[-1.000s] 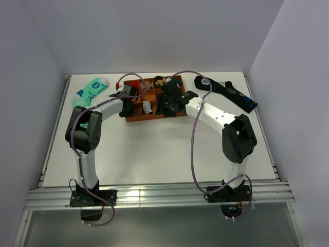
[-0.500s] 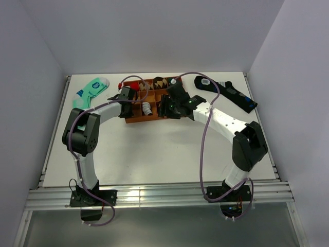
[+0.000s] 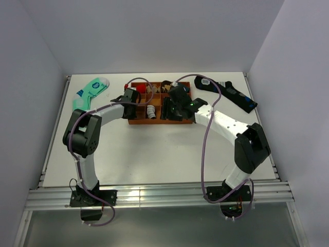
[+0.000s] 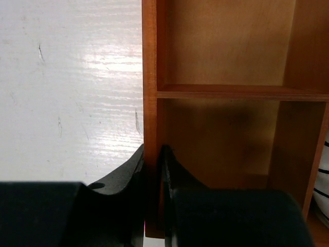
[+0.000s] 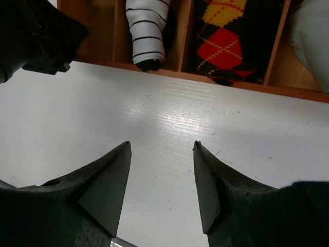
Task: Roll the socks
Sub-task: Adjust the storage box at the center of the board.
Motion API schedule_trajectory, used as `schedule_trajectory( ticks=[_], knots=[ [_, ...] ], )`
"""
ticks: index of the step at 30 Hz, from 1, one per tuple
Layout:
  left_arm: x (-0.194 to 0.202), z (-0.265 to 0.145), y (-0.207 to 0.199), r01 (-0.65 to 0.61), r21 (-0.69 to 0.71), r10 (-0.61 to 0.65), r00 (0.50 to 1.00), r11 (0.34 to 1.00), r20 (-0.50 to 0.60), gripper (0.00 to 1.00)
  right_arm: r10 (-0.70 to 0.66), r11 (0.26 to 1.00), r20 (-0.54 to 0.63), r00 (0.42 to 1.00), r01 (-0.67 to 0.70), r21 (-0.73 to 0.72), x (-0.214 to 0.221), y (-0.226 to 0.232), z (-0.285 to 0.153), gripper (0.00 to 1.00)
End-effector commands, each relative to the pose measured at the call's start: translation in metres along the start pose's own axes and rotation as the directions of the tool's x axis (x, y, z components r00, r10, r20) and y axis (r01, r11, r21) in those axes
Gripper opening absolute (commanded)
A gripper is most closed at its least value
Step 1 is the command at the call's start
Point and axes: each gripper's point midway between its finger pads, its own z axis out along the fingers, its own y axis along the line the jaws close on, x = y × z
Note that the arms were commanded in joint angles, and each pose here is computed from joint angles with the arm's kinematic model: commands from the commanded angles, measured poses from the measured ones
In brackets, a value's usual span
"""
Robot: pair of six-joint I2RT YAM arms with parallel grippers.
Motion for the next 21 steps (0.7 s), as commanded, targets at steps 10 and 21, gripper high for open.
schedule_trajectory(
  ticks=[10, 21],
  knots=[
    [-0.081, -0.061, -0.001, 0.101, 0.005, -0.100, 0.976, 0.995, 0.192, 0.57, -0.023, 0.998, 0.107, 0.994, 0.029, -0.051, -0.030, 0.012, -0.031, 0.59],
    [-0.132, -0.185, 0.000, 0.293, 0.260, -0.370, 0.866, 0.920, 0.335, 0.69, -0.014, 0.995, 0.187, 0.982, 0.033, -0.099, -0.038, 0.016, -0.070, 0.62]
  ],
)
